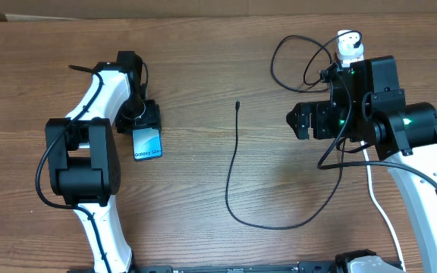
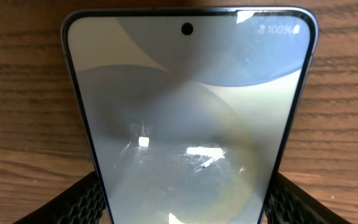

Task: Plug charger to phone and switch on socket
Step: 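Close the left gripper on the phone's top edge, then lift the phone upright with the left gripper, right gripper approaching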

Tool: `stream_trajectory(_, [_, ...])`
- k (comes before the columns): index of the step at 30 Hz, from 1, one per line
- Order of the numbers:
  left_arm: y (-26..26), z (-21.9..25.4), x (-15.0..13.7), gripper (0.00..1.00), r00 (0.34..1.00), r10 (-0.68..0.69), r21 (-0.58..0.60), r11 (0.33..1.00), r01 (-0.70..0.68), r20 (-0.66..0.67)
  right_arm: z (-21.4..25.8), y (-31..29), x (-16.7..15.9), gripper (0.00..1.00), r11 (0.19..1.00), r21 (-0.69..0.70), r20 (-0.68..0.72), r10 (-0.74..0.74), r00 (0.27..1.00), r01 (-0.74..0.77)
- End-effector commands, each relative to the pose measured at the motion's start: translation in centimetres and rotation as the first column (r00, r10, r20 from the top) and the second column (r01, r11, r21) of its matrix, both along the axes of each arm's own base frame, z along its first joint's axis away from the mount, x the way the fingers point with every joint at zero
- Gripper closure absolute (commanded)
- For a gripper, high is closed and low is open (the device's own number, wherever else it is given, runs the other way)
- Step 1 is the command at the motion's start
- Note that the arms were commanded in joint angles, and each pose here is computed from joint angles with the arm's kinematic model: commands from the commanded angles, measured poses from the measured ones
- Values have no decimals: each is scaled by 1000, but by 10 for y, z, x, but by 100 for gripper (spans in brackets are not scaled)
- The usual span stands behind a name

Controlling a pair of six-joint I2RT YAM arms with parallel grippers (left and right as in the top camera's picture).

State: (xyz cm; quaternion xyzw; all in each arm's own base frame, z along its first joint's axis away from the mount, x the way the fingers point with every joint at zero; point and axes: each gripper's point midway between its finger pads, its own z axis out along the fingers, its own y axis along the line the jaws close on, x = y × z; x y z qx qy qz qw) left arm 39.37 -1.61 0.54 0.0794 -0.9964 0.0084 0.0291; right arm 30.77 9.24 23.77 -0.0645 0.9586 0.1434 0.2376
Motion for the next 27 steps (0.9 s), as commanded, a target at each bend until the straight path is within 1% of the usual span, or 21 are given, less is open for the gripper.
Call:
stream_trajectory(1, [-6,6,10,38,1000,21,-29,999,-20,17,5,-2,3,0,1000,0,19,-9,1000,9])
stream_trajectory(7, [-8,16,13,38,1000,22,-37,999,-21,17,5,-2,3,0,1000,-1,19,-9,1000,9])
stream_trajectory(14, [-17,34,11,39,999,53,-90,995,-53,-10,6,-2,3,0,1000,0,19,-9,1000,9])
stream_trajectory(21, [-36,49,3,39,993,97,-193,975,-109,-70,6,0,3,0,1000,8,17,-5,1000,4])
stream_trajectory(27, [-54,56,-13,40,977,136,-279,944,-178,-164,7,6,1,0,999,39,11,14,1000,-14])
